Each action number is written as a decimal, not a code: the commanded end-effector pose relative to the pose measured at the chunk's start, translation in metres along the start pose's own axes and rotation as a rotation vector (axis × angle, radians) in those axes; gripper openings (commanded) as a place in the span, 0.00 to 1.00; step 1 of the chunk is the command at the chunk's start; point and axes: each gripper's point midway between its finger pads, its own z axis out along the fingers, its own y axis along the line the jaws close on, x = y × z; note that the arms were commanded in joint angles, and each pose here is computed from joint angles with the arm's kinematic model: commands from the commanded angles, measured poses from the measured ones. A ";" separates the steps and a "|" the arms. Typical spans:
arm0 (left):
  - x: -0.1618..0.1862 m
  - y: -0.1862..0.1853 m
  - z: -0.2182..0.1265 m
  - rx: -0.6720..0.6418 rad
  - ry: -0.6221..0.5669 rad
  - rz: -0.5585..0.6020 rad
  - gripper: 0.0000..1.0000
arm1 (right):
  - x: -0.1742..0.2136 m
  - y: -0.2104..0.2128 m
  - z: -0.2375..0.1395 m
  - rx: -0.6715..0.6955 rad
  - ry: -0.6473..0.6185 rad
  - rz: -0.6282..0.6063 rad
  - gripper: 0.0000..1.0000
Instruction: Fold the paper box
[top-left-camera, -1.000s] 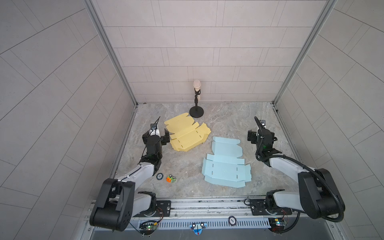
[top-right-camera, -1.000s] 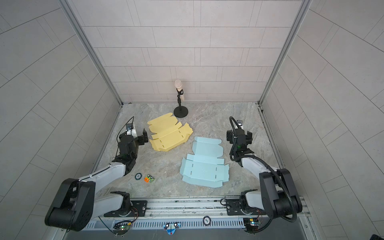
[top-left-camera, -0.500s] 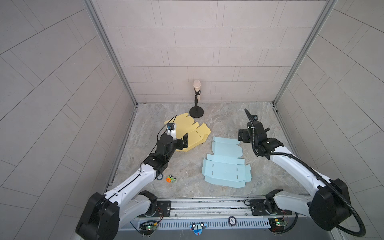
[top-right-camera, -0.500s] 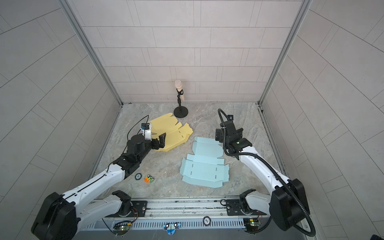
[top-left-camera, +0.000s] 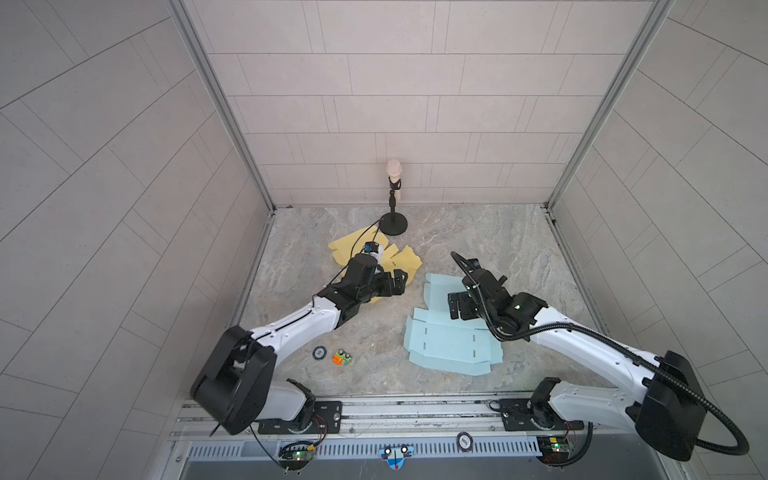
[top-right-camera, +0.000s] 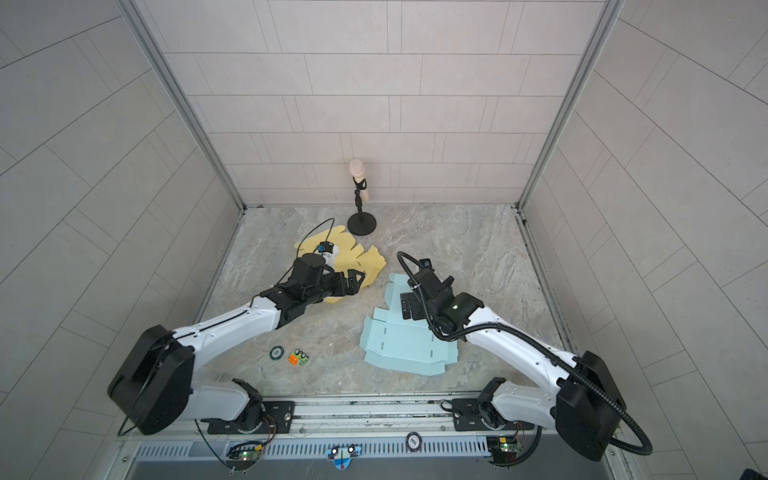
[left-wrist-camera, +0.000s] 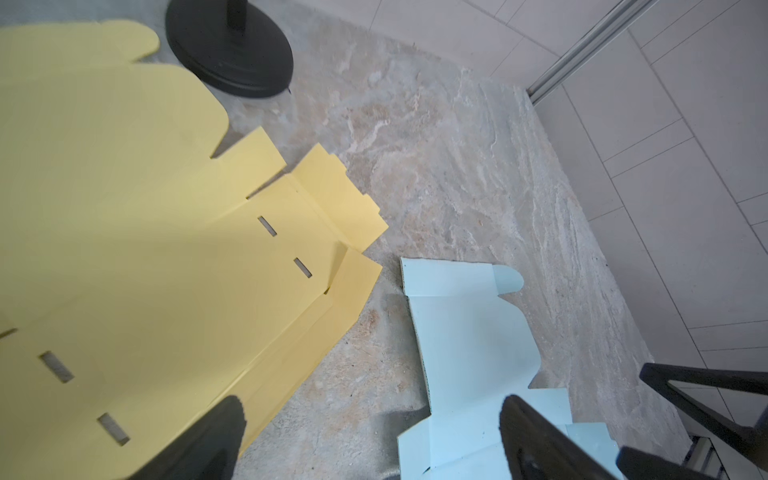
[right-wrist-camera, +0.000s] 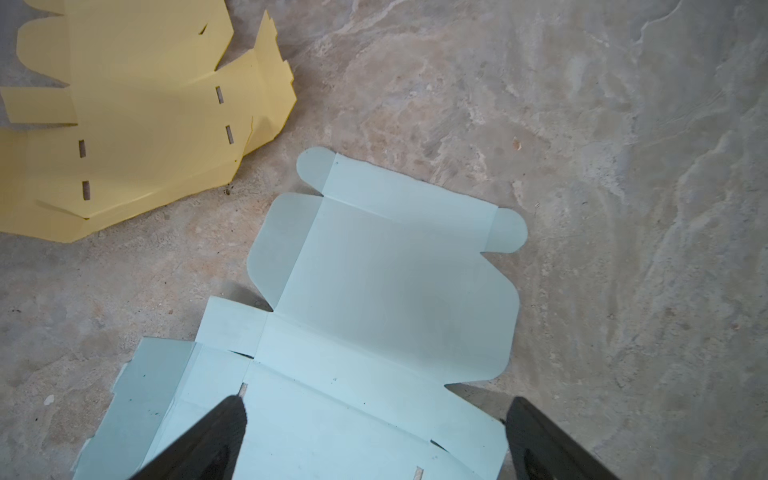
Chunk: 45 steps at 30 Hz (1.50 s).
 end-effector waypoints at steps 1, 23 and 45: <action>-0.008 -0.014 0.020 0.048 0.025 -0.027 1.00 | 0.009 0.015 0.006 -0.031 0.023 0.018 0.99; 0.005 0.107 0.069 -0.178 0.122 -0.188 1.00 | 0.017 0.051 0.029 -0.089 0.080 -0.046 0.97; -0.010 0.214 0.039 -0.320 -0.062 -0.507 1.00 | 0.003 0.037 0.005 -0.053 0.045 -0.055 0.96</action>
